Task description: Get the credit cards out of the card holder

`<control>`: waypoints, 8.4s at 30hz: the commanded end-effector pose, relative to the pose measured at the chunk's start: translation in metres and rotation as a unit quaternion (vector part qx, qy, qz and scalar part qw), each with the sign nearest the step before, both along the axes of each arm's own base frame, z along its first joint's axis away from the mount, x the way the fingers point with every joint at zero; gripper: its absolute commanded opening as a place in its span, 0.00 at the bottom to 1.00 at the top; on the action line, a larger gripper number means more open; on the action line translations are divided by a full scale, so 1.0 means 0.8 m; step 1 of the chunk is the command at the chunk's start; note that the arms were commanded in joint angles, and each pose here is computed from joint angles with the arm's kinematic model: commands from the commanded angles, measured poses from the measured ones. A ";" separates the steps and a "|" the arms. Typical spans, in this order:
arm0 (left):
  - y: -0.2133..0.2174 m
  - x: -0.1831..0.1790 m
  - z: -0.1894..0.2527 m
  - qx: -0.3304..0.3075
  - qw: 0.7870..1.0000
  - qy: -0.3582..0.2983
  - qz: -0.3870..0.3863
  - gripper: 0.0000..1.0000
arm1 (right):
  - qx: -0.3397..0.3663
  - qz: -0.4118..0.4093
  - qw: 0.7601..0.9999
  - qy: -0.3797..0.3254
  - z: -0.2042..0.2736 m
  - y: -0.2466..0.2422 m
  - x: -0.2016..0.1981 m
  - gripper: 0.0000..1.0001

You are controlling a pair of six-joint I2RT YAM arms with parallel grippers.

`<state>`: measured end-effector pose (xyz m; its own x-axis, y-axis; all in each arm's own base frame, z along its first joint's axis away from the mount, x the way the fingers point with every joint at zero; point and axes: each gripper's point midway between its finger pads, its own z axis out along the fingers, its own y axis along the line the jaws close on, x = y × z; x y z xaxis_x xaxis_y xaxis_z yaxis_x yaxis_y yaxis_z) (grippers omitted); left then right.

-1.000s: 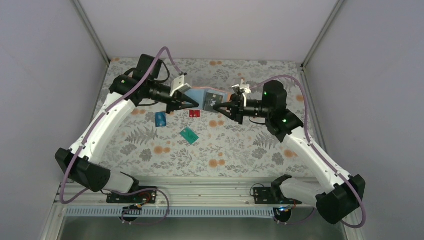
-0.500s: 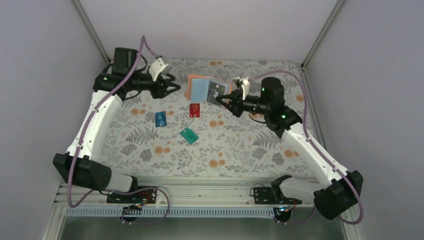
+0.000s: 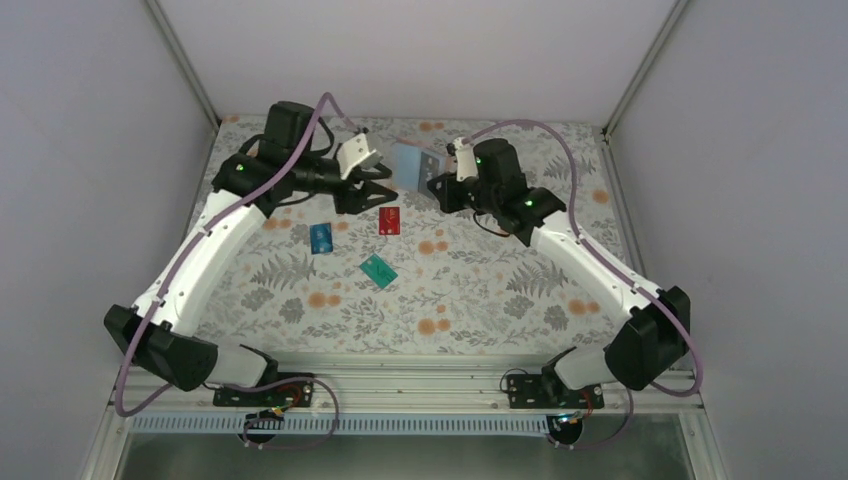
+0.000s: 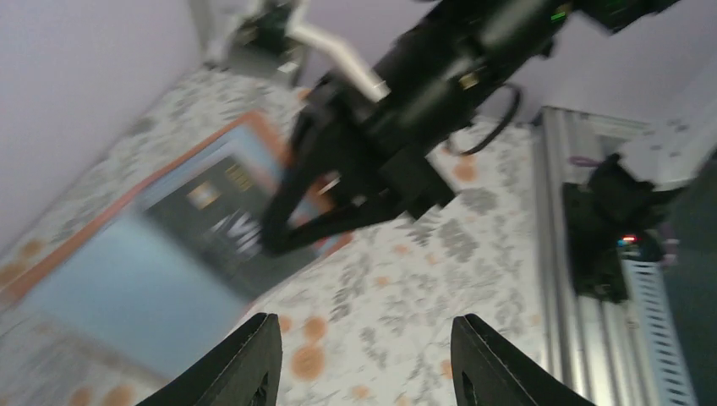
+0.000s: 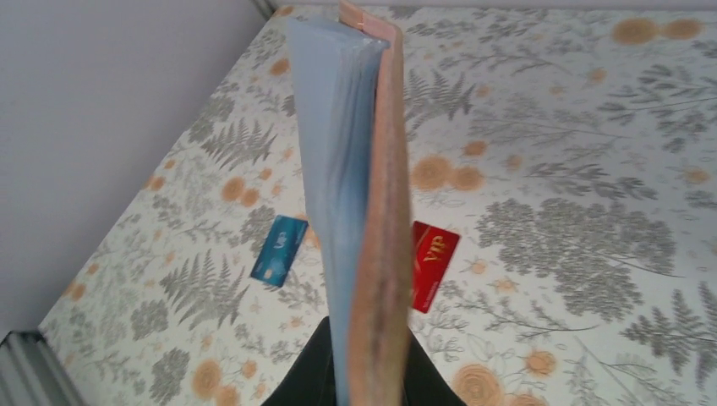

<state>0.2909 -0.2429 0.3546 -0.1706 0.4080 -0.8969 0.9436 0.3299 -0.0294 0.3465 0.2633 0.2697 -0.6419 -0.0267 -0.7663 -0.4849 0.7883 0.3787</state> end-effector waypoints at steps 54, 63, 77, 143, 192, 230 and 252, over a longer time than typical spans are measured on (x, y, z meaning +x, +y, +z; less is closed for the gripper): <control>-0.023 -0.070 0.004 -0.085 0.981 0.057 -0.166 0.02 | 0.130 0.343 0.909 -0.198 0.101 0.031 -0.143 0.04; -0.019 -0.100 0.018 -0.111 0.968 0.036 -0.224 0.13 | 0.140 0.368 0.897 -0.204 0.107 0.029 -0.156 0.04; -0.015 -0.101 0.018 -0.095 0.973 0.025 -0.210 0.02 | 0.117 0.340 0.911 -0.202 0.106 0.020 -0.144 0.17; -0.032 -0.094 0.016 -0.082 0.974 0.023 -0.209 0.02 | 0.137 0.385 0.892 -0.192 0.107 0.010 -0.168 0.05; -0.046 -0.088 -0.002 -0.053 0.979 0.035 -0.194 0.02 | 0.134 0.382 0.891 -0.204 0.114 0.003 -0.172 0.04; -0.045 -0.070 0.001 -0.053 0.982 0.028 -0.181 0.36 | 0.136 0.385 0.889 -0.204 0.115 -0.006 -0.174 0.04; 0.027 -0.027 -0.007 -0.058 0.994 0.031 -0.083 0.02 | 0.114 0.278 0.935 -0.188 0.101 -0.031 -0.122 0.04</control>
<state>0.2567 -0.2482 0.3474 -0.1737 0.3427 -0.9233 0.9847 0.0746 -0.1575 0.2322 0.2548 0.3435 -0.2506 -0.1293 -0.9594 -0.9576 0.1787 0.2260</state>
